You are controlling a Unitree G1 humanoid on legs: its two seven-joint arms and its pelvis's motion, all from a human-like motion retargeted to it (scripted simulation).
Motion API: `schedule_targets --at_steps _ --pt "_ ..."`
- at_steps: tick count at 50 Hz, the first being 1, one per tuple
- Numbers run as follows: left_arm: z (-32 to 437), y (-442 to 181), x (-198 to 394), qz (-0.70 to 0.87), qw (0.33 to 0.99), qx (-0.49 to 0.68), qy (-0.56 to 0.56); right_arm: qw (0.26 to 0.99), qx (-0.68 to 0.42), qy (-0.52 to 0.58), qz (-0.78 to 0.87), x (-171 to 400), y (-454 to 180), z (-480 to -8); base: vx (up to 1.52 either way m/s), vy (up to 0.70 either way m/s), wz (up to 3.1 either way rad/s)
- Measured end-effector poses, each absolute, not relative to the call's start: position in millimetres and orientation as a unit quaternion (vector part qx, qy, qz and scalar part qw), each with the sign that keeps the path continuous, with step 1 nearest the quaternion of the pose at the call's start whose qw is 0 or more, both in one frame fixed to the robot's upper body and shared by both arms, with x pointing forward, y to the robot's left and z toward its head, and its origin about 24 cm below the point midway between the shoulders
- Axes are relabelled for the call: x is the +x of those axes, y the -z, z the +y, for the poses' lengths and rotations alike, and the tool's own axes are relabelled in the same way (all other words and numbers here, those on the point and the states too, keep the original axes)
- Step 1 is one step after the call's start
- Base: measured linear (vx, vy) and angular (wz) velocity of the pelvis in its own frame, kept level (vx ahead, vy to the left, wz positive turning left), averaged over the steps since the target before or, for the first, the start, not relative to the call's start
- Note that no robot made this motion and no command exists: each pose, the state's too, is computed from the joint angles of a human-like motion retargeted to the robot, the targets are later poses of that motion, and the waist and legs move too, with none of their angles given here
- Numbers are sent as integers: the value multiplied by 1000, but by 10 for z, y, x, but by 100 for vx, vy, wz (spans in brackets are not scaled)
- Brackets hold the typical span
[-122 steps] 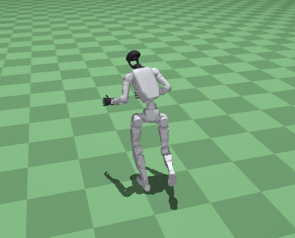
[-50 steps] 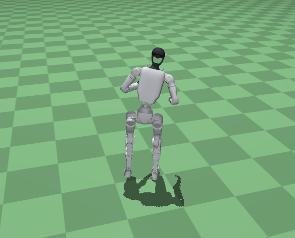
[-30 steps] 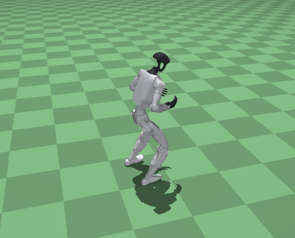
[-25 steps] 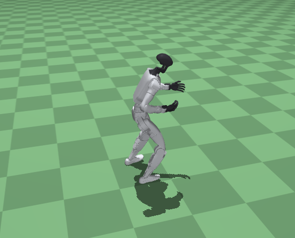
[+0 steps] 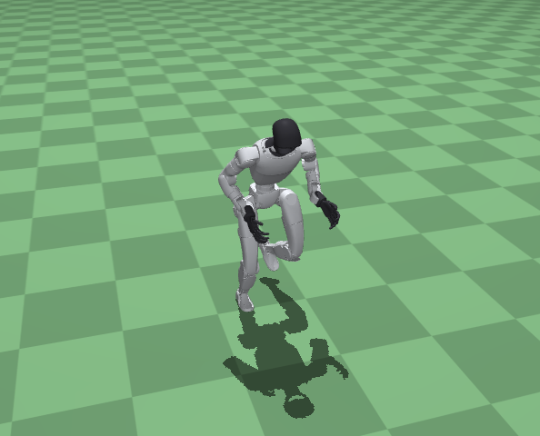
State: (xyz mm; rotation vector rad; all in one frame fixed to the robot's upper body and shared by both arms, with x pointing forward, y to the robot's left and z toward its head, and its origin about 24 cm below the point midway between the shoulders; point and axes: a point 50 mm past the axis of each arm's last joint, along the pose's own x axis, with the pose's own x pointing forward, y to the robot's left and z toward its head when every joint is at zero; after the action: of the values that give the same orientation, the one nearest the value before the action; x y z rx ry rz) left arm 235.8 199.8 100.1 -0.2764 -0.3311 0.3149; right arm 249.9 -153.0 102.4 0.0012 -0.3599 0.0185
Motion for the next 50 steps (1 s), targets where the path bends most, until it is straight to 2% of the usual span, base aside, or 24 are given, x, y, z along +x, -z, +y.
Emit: schedule_targets --at_steps 3,7,10,12,17,20,22,24,27,30,32,35,37,39,41,43,45,46,50 --pt "2255 -572 1916 -59 974 -52 -214 955 34 -32 -292 2575 -1639 -1497 86 -9 -191" --pt "2668 -821 1378 -56 968 30 -244 878 40 -27 -476 2148 -2412 -1639 102 0 -113" --pt "2793 -947 1166 -64 965 47 -250 820 20 -65 -568 1750 -2662 -1645 108 16 -39" --pt "2831 -897 1124 -59 963 36 -259 814 20 -105 -571 1640 -2656 -1606 115 21 -37" --pt "2676 -702 1462 -77 966 -24 -246 879 77 -214 -420 1825 -2208 -1477 118 25 -28" --pt "2382 -865 1910 -142 963 -46 -225 935 87 -199 -280 2040 -1661 -1444 123 25 -12" --pt "2161 -1294 2259 -235 947 -111 -190 971 16 -164 -172 2131 -1174 -1515 114 22 8" --pt "1974 -1928 2487 -355 922 -98 -121 978 -80 -171 -92 2033 -865 -1716 109 20 52" --pt "1741 -2884 2392 -550 831 -66 -48 962 -141 -231 -32 1718 -883 -2029 125 13 118" --pt "1599 -3379 2101 -676 734 -35 -54 944 -165 -284 15 1548 -1057 -2224 137 -2 113" --pt "1540 -3437 1950 -701 707 -92 -25 941 -183 -284 36 1520 -1017 -2280 144 -15 48" --pt "1595 -3293 1816 -690 700 -176 42 931 -225 -283 53 1533 -862 -2298 155 -19 56" --pt "1682 -3036 1859 -646 745 -154 65 925 -239 -290 56 1565 -758 -2274 159 -22 56" --pt "1744 -2706 2032 -566 814 -123 40 940 -226 -251 49 1657 -619 -2261 151 -27 -35" --pt "1796 -2222 2274 -444 888 -118 6 961 -197 -189 45 1848 -450 -2227 141 -27 -114" --pt "1901 -1573 2397 -292 953 -57 -60 955 -242 -171 20 2176 -411 -2094 138 -21 -120" --pt "2037 -1021 2178 -165 979 -46 -109 920 -333 -194 -65 2498 -692 -1851 144 -13 -114" --pt "2107 -949 2013 -146 980 -57 -122 915 -328 -198 -126 2605 -926 -1675 144 -9 -110" --pt "2366 -1106 1588 -136 983 -44 -111 916 -188 -217 -281 2628 -1648 -1217 148 -1 -107"
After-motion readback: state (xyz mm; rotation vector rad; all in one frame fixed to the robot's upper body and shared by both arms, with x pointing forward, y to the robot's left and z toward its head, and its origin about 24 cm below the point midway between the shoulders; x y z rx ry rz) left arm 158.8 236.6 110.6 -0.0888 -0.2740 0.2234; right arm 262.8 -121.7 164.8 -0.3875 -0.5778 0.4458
